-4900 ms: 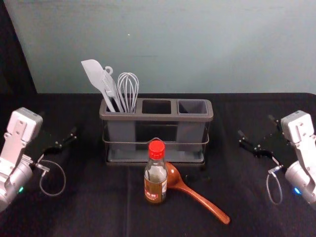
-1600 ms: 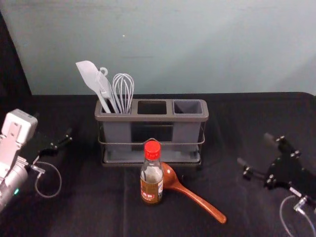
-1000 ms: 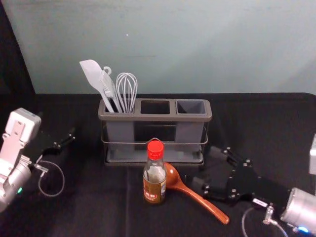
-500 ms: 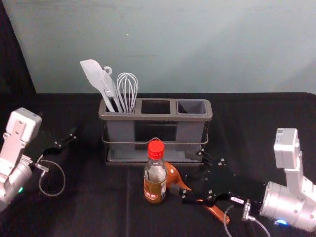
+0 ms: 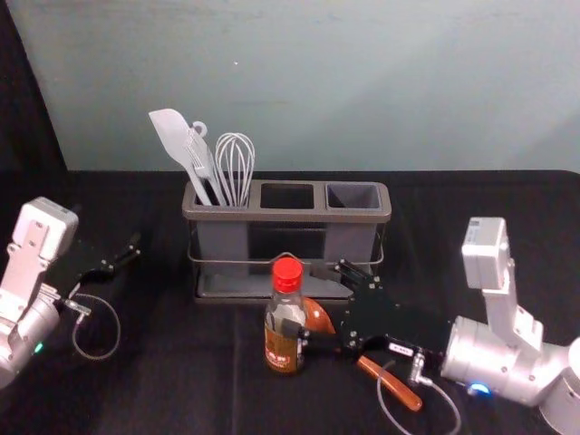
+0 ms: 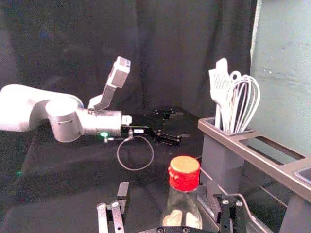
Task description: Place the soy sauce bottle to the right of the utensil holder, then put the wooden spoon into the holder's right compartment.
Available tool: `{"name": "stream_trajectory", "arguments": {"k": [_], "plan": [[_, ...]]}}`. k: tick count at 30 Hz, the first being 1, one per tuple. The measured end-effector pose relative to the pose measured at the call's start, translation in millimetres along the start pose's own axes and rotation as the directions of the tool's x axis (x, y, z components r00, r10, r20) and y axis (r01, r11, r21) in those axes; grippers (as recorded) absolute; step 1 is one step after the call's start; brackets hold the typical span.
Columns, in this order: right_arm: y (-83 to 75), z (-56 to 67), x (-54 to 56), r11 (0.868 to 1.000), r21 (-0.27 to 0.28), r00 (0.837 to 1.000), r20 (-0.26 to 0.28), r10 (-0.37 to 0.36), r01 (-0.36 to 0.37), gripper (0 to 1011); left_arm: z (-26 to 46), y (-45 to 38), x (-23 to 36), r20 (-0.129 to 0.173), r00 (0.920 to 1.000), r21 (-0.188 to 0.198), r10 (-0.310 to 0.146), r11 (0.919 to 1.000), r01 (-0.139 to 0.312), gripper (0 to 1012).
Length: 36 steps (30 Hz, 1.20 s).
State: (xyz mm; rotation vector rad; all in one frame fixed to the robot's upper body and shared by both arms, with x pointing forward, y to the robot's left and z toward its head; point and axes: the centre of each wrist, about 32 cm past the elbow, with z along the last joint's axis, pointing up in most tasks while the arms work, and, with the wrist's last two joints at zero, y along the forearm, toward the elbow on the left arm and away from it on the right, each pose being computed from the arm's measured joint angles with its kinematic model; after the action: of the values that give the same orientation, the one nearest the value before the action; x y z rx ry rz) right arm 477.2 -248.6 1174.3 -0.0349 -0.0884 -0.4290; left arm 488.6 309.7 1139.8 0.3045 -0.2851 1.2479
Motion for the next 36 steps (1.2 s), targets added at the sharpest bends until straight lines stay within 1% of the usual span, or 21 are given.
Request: {"name": "stream_trajectory", "arguments": {"k": [1,8,14,20,29,32,33,36], "plan": [[0.0,0.0,0.0,1.000,0.000,1.000,0.000,0.000,0.000,1002,0.0,0.0,0.0,0.000,1.0000,0.000,0.000,1.0000,0.000,1011],[14.4,2.7,7.0,1.000,-0.008,1.000,0.022,0.015,-0.015,1002,0.0,0.0,0.0,0.000,1.0000,0.000,0.000,1.0000,0.000,1011],[22.3,5.0,9.7,1.000,-0.009,0.999,0.040,0.018,-0.018,1002,0.0,0.0,0.0,0.000,1.0000,0.000,0.000,1.0000,0.000,1011],[27.0,5.1,12.3,1.000,0.000,0.998,0.057,0.013,-0.013,1002,0.0,0.0,0.0,0.000,1.0000,0.000,0.000,1.0000,0.000,1011],[26.1,5.3,12.0,1.000,-0.001,0.998,0.056,0.012,-0.012,1002,0.0,0.0,0.0,0.000,1.0000,0.000,0.000,1.0000,0.000,1011],[26.0,5.3,11.9,1.000,-0.001,0.998,0.056,0.012,-0.012,968,0.0,0.0,0.0,0.000,1.0000,0.000,0.000,1.0000,0.000,1011],[25.9,5.3,11.8,1.000,-0.001,0.998,0.055,0.012,-0.012,930,0.0,0.0,0.0,0.000,1.0000,0.000,0.000,1.0000,0.000,1012],[25.8,5.3,11.7,1.000,-0.001,0.998,0.054,0.012,-0.012,887,0.0,0.0,0.0,0.000,1.0000,0.000,0.000,1.0000,0.000,1012]]}}
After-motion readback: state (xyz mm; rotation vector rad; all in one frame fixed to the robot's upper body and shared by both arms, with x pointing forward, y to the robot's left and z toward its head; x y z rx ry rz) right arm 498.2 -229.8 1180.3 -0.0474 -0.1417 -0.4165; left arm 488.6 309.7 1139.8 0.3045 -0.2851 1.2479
